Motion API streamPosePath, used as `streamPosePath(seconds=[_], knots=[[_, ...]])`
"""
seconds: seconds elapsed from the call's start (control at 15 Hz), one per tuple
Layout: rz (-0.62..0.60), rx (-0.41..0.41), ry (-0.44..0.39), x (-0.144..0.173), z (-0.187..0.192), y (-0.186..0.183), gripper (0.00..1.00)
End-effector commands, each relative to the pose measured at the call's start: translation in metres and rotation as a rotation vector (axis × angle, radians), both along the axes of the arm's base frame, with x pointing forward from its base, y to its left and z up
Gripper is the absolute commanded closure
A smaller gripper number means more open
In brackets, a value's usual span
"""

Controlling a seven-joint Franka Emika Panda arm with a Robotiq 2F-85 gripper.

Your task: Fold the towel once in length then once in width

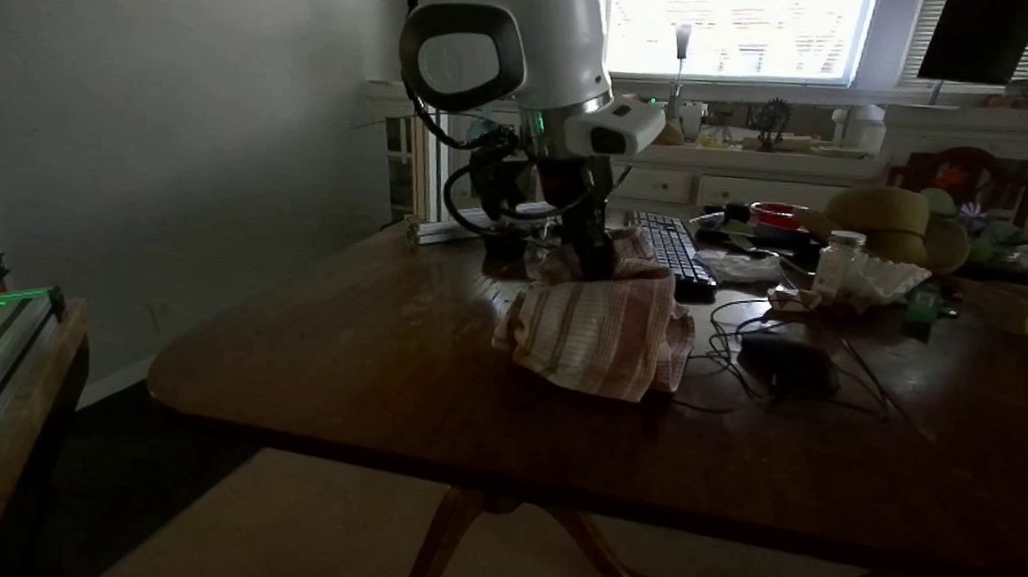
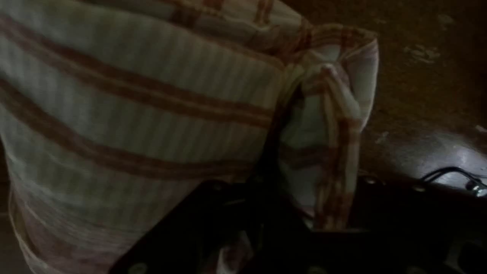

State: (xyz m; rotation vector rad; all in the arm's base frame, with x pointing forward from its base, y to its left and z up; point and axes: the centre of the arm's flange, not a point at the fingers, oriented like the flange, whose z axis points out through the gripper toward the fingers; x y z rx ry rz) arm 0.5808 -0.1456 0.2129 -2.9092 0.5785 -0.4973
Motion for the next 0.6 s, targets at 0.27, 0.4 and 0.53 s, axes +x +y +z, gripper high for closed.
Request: streamPosePath(seconds=[0.27,0.4,0.53], knots=[[0.008,-0.013,-0.063,-0.031,0.094,0.004,0.0],[0.005,-0.03,-0.075,-0.04,0.111,-0.002,0.0],[-0.002,-0.054,-0.066,-0.049,0.123,-0.013,0.01]])
